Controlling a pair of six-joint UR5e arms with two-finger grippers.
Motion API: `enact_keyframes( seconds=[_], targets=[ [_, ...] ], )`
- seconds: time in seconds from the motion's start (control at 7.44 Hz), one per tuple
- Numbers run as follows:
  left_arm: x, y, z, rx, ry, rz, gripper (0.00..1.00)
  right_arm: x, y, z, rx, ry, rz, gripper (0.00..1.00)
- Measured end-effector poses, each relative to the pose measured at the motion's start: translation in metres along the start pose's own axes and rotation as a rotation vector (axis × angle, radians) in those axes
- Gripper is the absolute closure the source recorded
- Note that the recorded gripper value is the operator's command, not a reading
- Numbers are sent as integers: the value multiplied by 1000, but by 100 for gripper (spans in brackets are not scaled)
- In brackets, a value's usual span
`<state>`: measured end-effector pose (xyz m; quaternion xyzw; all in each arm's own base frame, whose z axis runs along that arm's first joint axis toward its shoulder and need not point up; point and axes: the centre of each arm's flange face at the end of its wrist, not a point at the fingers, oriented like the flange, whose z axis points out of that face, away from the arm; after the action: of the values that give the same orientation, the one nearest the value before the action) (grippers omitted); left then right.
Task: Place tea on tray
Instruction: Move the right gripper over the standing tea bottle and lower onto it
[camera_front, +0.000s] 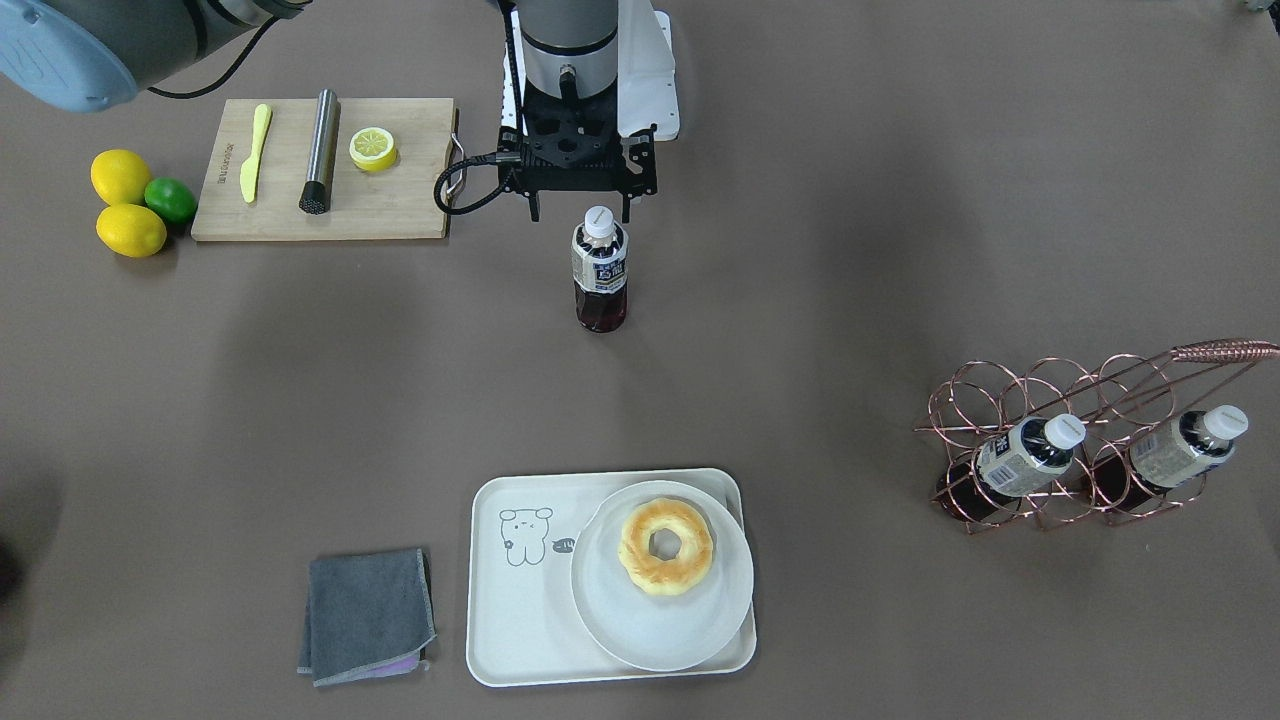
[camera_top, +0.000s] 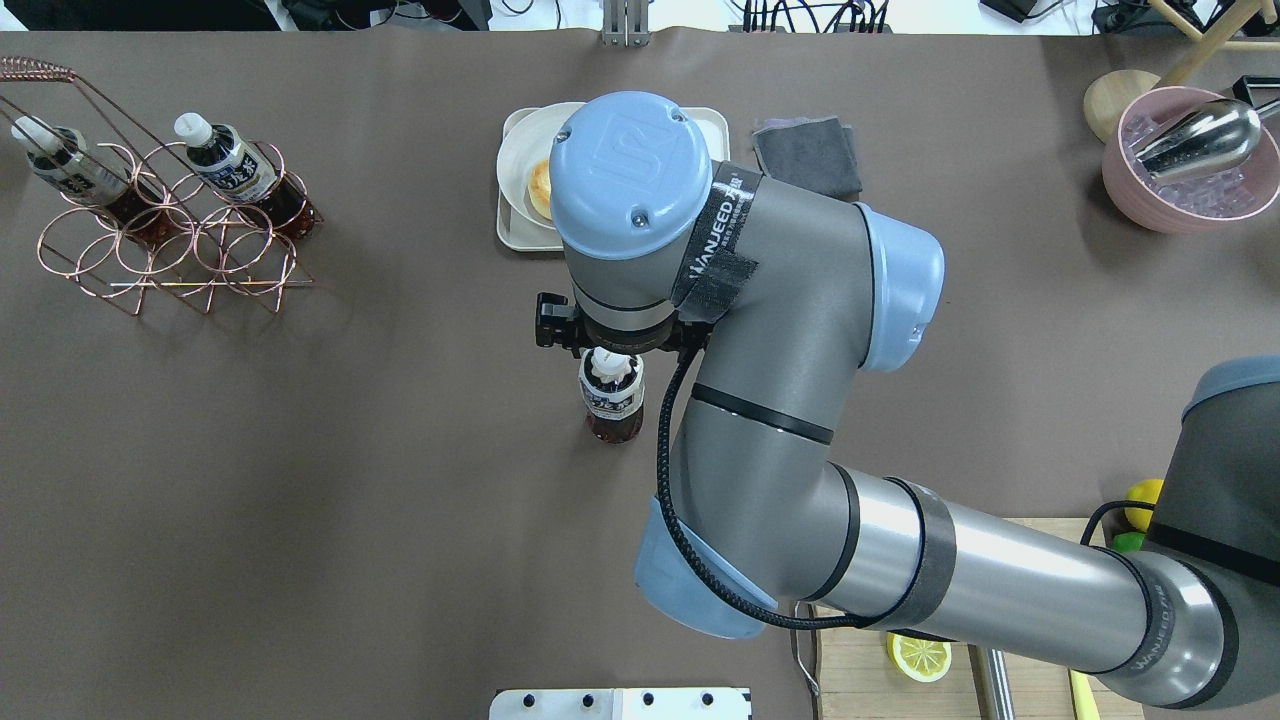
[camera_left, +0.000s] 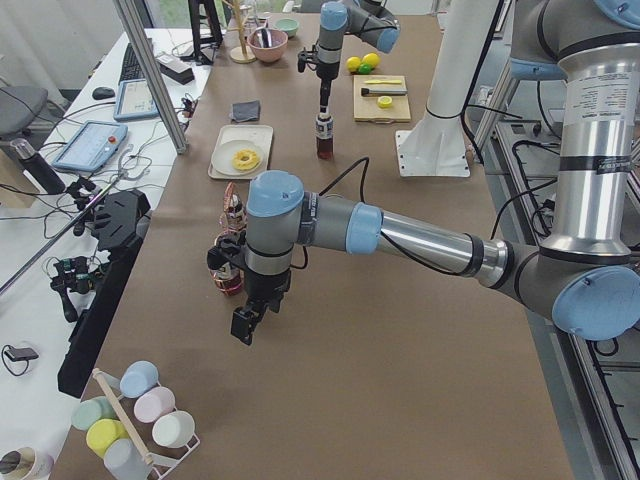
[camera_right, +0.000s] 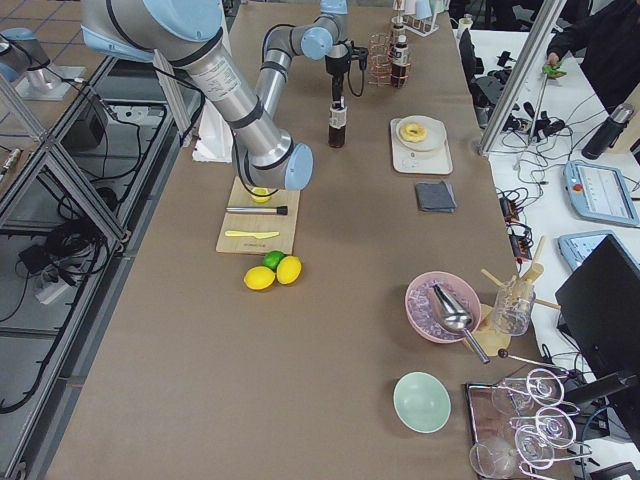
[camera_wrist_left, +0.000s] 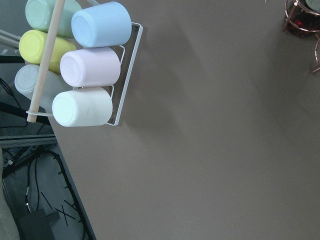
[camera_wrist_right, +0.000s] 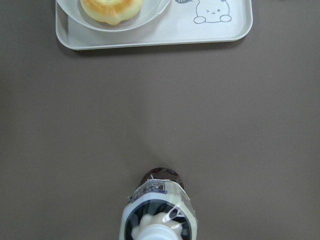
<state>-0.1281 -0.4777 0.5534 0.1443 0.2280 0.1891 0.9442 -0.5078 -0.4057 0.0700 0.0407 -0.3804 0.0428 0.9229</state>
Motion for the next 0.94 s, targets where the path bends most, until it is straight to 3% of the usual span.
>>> enact_keyframes(
  seconds=[0.27,0.4,0.94],
  targets=[
    [0,-1,0,0,0,-1,2,-5,1,5,1,-6,0,80],
    [0,-1,0,0,0,-1,2,-6,0,5,4,-6,1,97],
    [-3,-1,5,-8,4,-7,2,-7,-1,5,17,-2,-3,100]
  ],
)
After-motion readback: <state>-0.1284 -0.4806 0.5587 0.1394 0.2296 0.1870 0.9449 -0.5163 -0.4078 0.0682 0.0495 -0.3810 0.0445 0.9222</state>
